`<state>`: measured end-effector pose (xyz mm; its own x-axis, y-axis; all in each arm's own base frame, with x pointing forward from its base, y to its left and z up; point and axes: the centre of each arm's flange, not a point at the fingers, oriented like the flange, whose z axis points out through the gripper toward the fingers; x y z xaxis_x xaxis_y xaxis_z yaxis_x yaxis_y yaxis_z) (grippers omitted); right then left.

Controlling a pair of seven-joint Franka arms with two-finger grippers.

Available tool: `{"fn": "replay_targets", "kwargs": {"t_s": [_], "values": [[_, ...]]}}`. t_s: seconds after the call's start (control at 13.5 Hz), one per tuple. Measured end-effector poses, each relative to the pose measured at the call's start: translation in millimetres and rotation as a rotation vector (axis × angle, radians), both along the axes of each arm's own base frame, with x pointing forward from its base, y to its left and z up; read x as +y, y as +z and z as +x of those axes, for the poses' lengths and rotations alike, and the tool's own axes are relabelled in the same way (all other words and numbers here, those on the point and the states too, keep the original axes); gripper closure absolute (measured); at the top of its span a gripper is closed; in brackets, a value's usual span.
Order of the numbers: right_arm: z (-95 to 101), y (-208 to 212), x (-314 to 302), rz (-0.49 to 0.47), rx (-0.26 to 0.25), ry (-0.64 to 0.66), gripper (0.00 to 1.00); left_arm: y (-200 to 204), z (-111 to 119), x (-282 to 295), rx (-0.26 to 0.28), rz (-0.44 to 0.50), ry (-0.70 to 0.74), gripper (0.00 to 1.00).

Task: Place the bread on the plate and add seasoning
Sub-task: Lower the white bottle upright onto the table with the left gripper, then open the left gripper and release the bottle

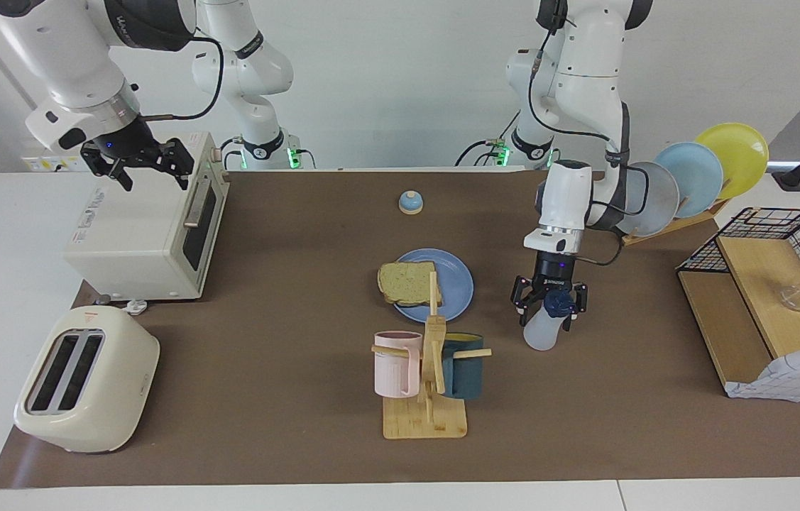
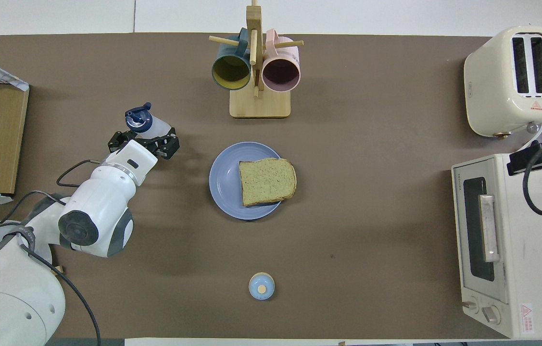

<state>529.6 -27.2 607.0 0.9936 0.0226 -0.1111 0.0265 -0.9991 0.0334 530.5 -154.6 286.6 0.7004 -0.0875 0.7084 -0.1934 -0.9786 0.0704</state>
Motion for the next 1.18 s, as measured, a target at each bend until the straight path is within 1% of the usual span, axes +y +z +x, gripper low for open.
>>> {"fn": "replay_targets", "kwargs": {"t_s": [0.44,0.89,1.04,1.18], "values": [[0.0,0.0,0.0,0.000,0.000,0.000,0.00,12.5,-19.7,5.9,-0.002,-0.017,0.003,0.00],[0.0,0.0,0.0,0.000,0.000,0.000,0.00,34.5,-53.8,15.3,-0.007,-0.046,0.006,0.00],[0.0,0.0,0.0,0.000,0.000,0.000,0.00,44.2,-65.6,14.7,-0.015,-0.059,-0.001,0.00],[0.0,0.0,0.0,0.000,0.000,0.000,0.00,59.0,-75.3,9.0,-0.036,-0.075,-0.018,0.00]]}}
